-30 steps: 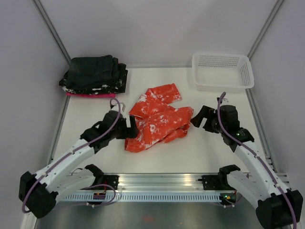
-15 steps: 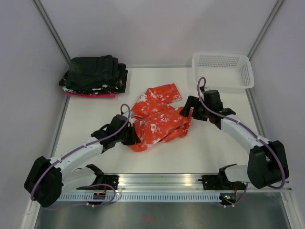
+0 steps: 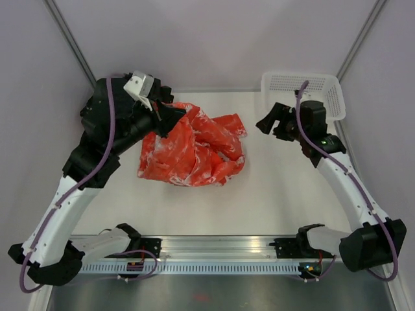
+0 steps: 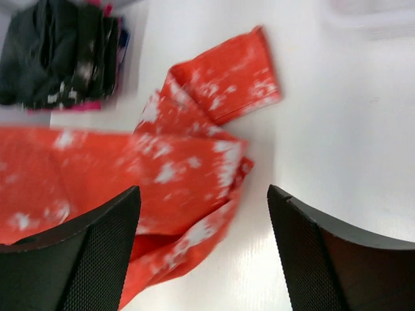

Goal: Fold and stack the trousers
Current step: Flatten the trousers out

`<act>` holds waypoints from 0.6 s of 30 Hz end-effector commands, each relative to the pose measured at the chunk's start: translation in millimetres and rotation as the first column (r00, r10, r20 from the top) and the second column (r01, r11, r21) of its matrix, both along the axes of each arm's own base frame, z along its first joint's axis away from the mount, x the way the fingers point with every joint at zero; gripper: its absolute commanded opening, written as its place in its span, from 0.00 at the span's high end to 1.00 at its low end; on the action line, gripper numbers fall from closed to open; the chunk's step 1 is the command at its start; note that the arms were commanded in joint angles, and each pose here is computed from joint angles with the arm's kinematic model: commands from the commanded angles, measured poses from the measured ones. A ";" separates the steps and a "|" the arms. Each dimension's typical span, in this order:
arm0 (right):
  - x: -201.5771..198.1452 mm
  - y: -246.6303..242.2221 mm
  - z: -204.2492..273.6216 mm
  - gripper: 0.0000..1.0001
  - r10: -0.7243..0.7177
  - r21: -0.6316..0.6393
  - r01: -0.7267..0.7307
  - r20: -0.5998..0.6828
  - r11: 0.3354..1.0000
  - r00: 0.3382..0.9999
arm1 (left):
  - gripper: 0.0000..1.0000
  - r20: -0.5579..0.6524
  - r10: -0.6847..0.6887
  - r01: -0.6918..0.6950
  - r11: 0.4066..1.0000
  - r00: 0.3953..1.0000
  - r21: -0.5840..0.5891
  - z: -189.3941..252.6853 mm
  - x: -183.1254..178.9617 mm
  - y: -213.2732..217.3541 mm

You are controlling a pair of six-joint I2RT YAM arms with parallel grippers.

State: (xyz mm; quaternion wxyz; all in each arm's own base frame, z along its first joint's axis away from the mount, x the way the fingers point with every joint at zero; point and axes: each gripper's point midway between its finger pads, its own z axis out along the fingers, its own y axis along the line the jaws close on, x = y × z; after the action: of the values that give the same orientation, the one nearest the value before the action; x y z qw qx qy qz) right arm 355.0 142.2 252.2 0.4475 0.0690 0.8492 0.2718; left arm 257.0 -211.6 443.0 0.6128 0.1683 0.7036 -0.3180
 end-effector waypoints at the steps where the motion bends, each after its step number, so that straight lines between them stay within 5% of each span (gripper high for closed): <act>1: -14.9 -57.7 32.9 0.14 -0.206 0.051 0.205 0.014 0.977 0.978 | 0.98 -0.014 -0.277 0.277 0.961 0.961 0.000 16.5 -10.9 -60.7; 6: -60.5 -144.2 58.7 0.03 -0.524 -0.138 0.529 0.073 0.837 0.848 | 0.98 -0.138 -0.353 0.344 0.935 0.925 -0.083 -42.3 -29.3 -195.5; 12: -141.8 -191.7 145.4 0.02 -0.717 -0.029 0.750 0.270 0.660 0.642 | 0.96 -0.190 -0.407 0.408 0.912 0.893 -0.040 -72.4 -63.0 -325.9; 14: -155.3 -194.9 159.5 0.02 -0.720 -0.016 0.758 0.302 0.652 0.625 | 0.40 -0.317 -0.392 0.422 0.906 0.864 0.030 -124.1 -59.0 -348.3; 16: -165.4 -194.3 167.0 0.02 -0.709 -0.034 0.751 0.302 0.660 0.637 | 0.01 -0.317 -0.347 0.380 0.924 0.883 0.046 -114.1 -50.2 -346.7; 18: -167.0 -189.1 162.8 0.02 -0.694 -0.048 0.730 0.276 0.681 0.665 | 0.00 -0.331 -0.241 0.283 0.956 0.912 0.082 -121.1 -24.4 -322.2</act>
State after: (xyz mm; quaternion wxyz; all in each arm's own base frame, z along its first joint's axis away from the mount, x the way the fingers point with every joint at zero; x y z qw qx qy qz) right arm 191.2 -39.6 447.4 0.6723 0.3160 0.6669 0.0580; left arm 189.3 -570.7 242.8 0.3628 0.3340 0.7856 -0.3738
